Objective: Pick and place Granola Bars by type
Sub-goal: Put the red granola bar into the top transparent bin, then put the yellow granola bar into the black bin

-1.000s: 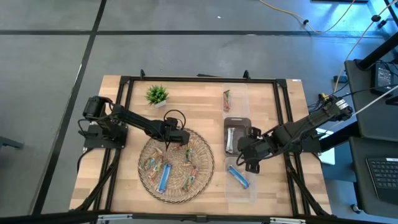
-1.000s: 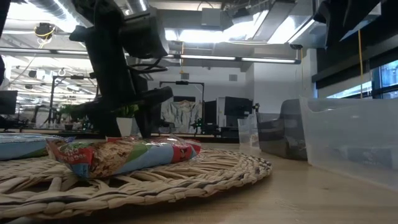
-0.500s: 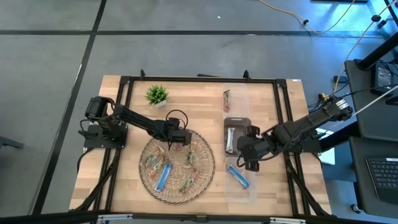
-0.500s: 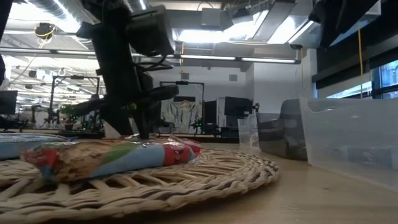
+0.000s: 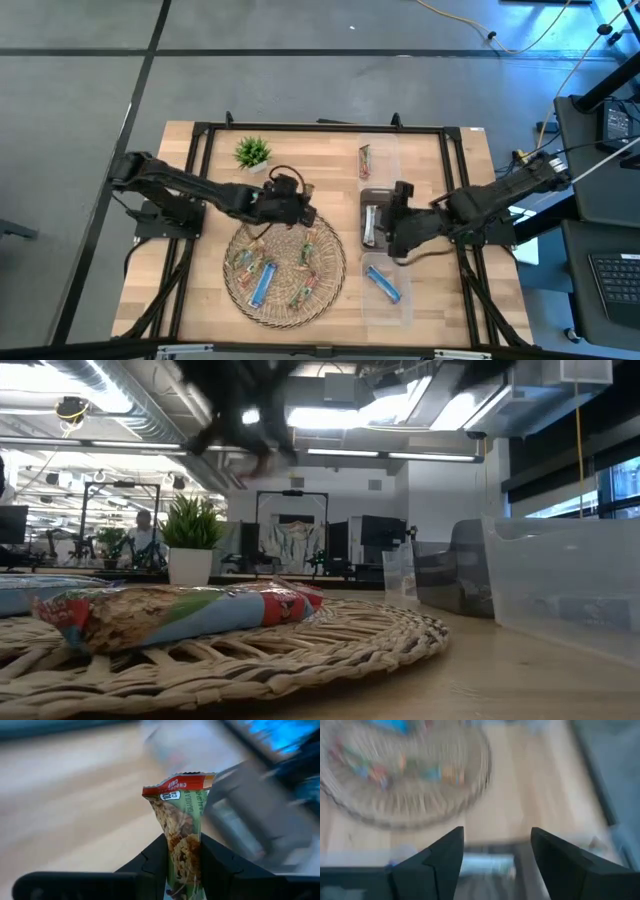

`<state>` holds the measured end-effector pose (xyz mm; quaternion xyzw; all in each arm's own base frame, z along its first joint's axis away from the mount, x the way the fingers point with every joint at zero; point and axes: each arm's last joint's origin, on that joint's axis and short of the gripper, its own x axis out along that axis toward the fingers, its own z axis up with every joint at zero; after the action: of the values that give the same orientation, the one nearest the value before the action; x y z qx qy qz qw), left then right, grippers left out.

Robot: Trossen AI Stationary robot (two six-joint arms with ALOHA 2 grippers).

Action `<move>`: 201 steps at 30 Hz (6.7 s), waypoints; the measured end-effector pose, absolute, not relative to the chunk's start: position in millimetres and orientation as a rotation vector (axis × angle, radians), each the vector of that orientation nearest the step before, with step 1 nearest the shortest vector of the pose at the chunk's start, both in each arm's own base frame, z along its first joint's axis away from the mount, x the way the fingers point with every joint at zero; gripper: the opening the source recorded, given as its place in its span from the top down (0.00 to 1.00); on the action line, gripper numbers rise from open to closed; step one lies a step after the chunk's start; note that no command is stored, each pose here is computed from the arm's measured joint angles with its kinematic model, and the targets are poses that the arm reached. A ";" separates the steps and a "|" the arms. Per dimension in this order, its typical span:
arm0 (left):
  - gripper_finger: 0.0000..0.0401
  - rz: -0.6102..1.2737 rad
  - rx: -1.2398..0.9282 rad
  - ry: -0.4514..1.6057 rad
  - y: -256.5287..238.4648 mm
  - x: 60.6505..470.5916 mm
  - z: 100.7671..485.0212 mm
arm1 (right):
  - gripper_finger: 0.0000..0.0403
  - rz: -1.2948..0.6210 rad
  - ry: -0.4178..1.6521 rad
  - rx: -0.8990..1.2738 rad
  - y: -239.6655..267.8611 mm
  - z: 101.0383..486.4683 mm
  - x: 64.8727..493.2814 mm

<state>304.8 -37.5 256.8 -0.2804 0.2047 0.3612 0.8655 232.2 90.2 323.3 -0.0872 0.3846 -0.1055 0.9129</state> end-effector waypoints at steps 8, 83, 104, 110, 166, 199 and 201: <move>0.79 0.492 -0.332 0.184 -74.9 303.2 305.2 | 0.42 0.164 0.344 -0.104 88.4 333.8 227.7; 0.57 0.208 0.050 -0.208 -97.2 344.1 315.4 | 0.79 0.163 0.075 0.109 79.5 311.3 271.4; 0.46 0.816 -0.172 -0.104 -132.6 311.5 306.4 | 0.79 -0.579 0.486 0.319 -32.1 293.8 216.8; 0.47 0.516 -0.318 -0.032 -115.6 328.5 292.1 | 0.79 -0.620 0.572 0.403 -71.1 278.1 220.9; 0.50 0.565 -0.725 0.707 -65.8 334.5 229.8 | 0.48 -0.722 0.703 0.434 -111.4 267.5 210.3; 0.51 0.680 -0.855 1.002 -80.4 351.7 147.2 | 0.48 -0.666 0.627 0.404 -86.7 295.0 183.9; 0.51 0.687 -0.848 1.024 -80.2 349.7 146.4 | 0.48 -0.666 0.634 0.404 -86.6 294.3 184.1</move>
<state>349.7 -80.2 146.4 -0.3856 0.4657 0.3125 0.7326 184.1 -86.6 294.3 0.1938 0.3037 -0.3192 0.8765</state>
